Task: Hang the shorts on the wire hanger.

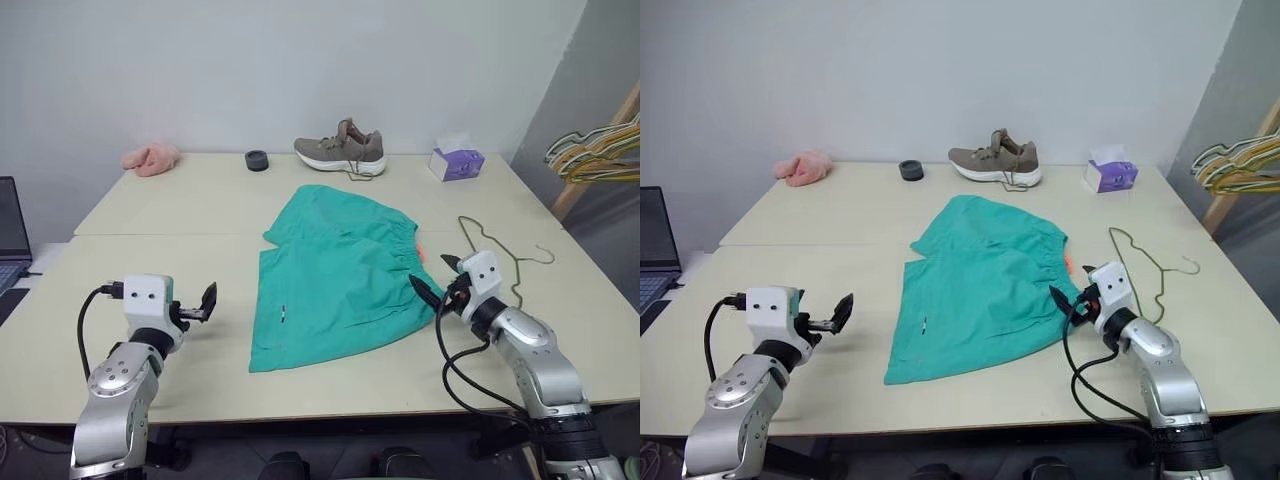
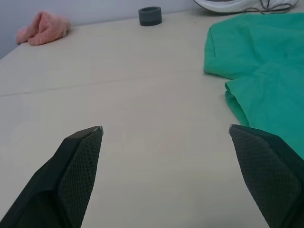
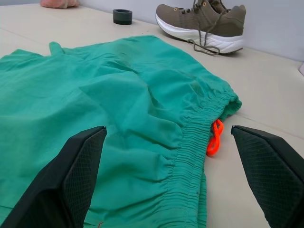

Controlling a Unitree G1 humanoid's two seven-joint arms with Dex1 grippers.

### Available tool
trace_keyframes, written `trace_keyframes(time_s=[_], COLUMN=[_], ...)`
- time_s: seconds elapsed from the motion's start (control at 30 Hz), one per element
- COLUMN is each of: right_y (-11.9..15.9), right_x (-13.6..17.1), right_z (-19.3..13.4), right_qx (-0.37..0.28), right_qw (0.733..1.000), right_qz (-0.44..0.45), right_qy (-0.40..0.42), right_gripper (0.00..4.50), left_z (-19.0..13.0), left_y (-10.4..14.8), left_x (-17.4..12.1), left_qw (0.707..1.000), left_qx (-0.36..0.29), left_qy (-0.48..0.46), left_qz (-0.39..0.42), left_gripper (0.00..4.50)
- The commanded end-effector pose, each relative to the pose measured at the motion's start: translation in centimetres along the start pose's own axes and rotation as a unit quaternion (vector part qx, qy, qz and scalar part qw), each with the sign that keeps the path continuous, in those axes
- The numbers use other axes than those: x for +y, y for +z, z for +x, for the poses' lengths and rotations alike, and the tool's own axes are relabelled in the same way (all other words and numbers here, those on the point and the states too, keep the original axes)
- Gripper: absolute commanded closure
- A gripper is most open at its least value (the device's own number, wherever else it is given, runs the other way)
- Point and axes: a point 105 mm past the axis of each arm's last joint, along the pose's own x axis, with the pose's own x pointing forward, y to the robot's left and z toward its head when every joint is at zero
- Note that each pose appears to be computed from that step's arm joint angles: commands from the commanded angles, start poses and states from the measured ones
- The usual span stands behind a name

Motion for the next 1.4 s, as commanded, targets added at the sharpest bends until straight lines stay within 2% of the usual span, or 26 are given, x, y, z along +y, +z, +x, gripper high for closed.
trace_keyframes(time_s=[0.03,0.63,0.77,0.93,1.0,1.13,1.27,1.4], right_y=[1.4,1.5,1.7,1.8,1.9,2.3,2.3,2.7], right_x=[-0.4,0.1,0.1,0.1,0.7,3.4,6.6,7.4], right_z=[-0.1,-0.1,-0.1,-0.1,-0.3,-1.5,-5.0,-6.3], right_qx=[-0.027,-0.028,-0.031,-0.031,-0.026,-0.008,0.053,0.074], right_qw=[0.999,0.999,0.999,0.999,0.998,0.987,0.945,0.930], right_qz=[-0.018,-0.033,-0.040,-0.041,-0.031,-0.041,-0.054,-0.061], right_qy=[-0.009,0.002,0.002,0.013,0.042,0.157,0.317,0.356], right_gripper=[0.01,0.01,0.01,0.01,0.01,0.01,0.01,0.01], left_z=[-0.1,0.0,-0.7,-1.4,-1.8,-3.0,-4.2,-4.3], left_y=[2.2,2.9,3.7,3.0,2.5,1.4,-0.3,-1.9], left_x=[0.4,-0.2,-1.8,-4.2,-5.7,-8.6,-10.7,-11.2], left_qw=[0.999,0.998,0.993,0.984,0.974,0.946,0.897,0.866], left_qx=[-0.043,-0.063,-0.090,-0.067,-0.049,0.003,0.049,0.081], left_qy=[0.002,-0.001,-0.075,-0.161,-0.215,-0.321,-0.424,-0.465], left_qz=[0.028,0.020,0.006,0.042,0.049,0.042,0.117,0.167], left_gripper=[0.00,0.00,0.00,0.00,0.00,0.00,0.00,0.00])
